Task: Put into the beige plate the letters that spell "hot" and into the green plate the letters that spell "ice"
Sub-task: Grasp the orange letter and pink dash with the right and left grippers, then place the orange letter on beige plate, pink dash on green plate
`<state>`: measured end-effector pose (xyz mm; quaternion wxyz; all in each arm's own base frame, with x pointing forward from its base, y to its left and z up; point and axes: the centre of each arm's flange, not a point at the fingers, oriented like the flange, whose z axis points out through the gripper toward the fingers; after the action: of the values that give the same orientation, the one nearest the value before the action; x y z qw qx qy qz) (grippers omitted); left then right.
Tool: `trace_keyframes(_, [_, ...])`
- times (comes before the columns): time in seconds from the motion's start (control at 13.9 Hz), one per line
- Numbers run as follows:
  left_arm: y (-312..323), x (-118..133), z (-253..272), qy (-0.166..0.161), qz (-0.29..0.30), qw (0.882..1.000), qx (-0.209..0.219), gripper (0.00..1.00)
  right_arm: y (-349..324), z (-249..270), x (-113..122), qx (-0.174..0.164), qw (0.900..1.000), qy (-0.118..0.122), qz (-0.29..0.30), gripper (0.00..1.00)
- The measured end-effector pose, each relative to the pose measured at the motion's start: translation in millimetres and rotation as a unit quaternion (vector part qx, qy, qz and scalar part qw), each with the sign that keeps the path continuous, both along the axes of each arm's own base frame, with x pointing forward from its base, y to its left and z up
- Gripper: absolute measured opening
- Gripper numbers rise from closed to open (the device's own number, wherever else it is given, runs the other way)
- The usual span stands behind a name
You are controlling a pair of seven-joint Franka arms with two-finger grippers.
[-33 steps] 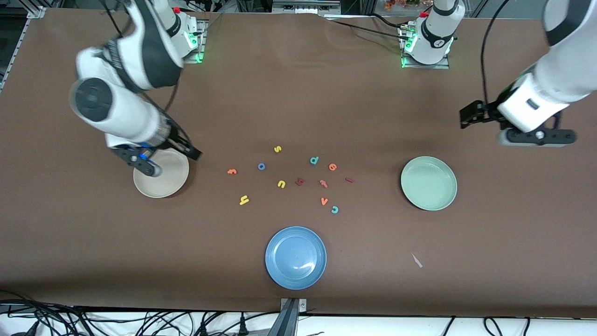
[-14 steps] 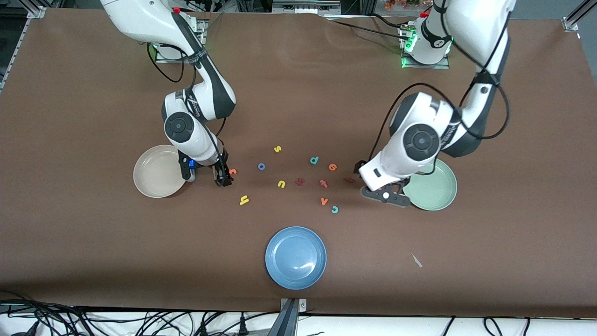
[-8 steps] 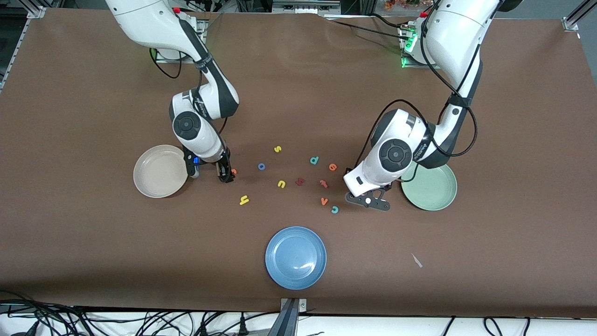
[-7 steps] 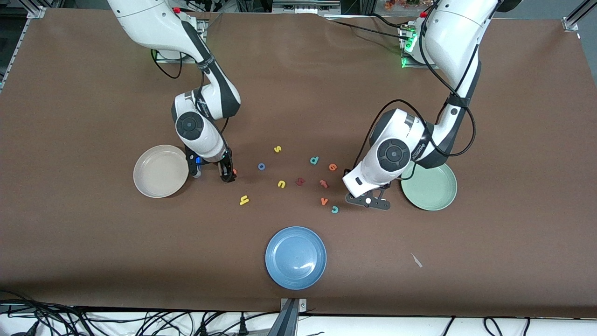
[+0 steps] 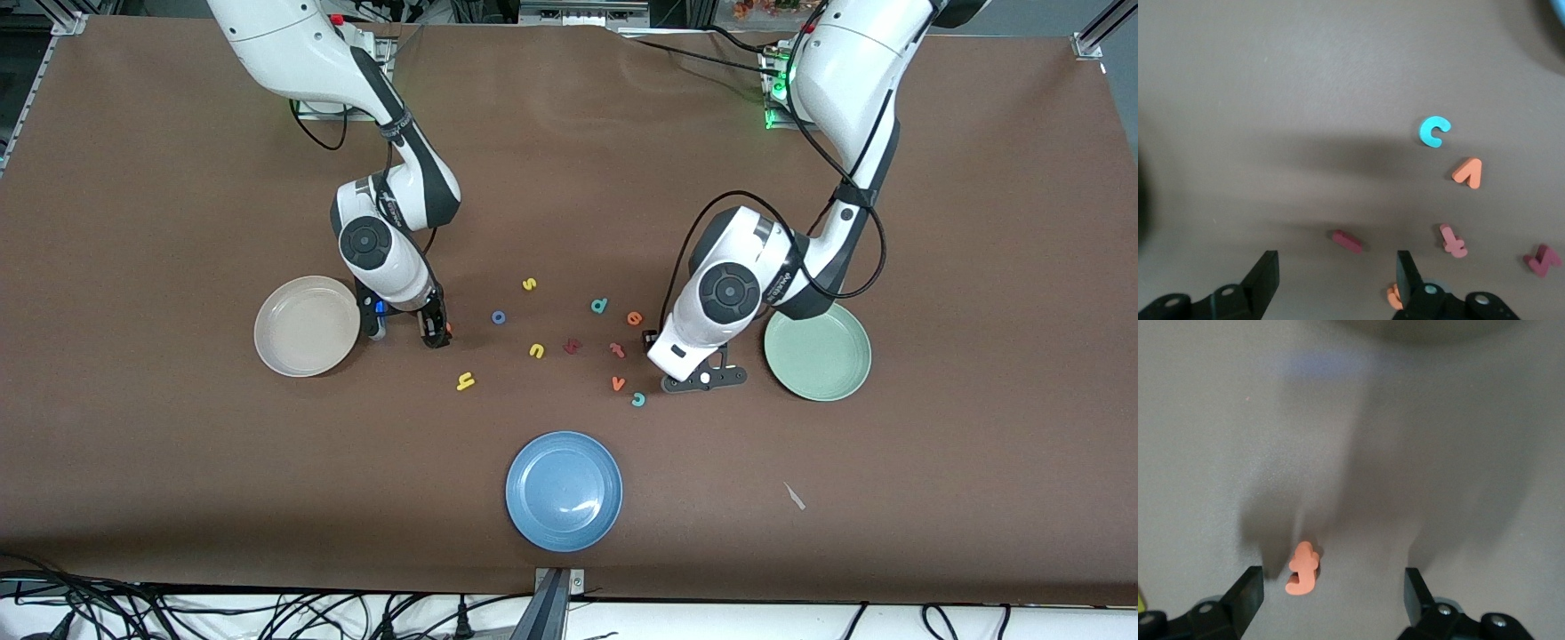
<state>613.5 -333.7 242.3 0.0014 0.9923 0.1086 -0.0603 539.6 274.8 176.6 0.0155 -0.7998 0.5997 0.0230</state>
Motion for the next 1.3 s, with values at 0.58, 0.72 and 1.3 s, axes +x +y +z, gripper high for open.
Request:
trace_keyframes(0.58, [-8,-7,-18,0.038,0.233,0.972,0.008,0.70,-3,-4,2,0.000,1.000,-0.005,0.006,0.80])
trace_keyframes(0.72, [-8,-8,-25,0.044,0.282,0.958,0.019,0.52,-2,-2,5,0.001,1.000,-0.010,0.010,0.59])
trace_keyframes(1.3, [-8,-13,-57,0.055,0.361,0.930,0.042,0.41,2,5,12,0.005,1.000,-0.017,0.012,0.18])
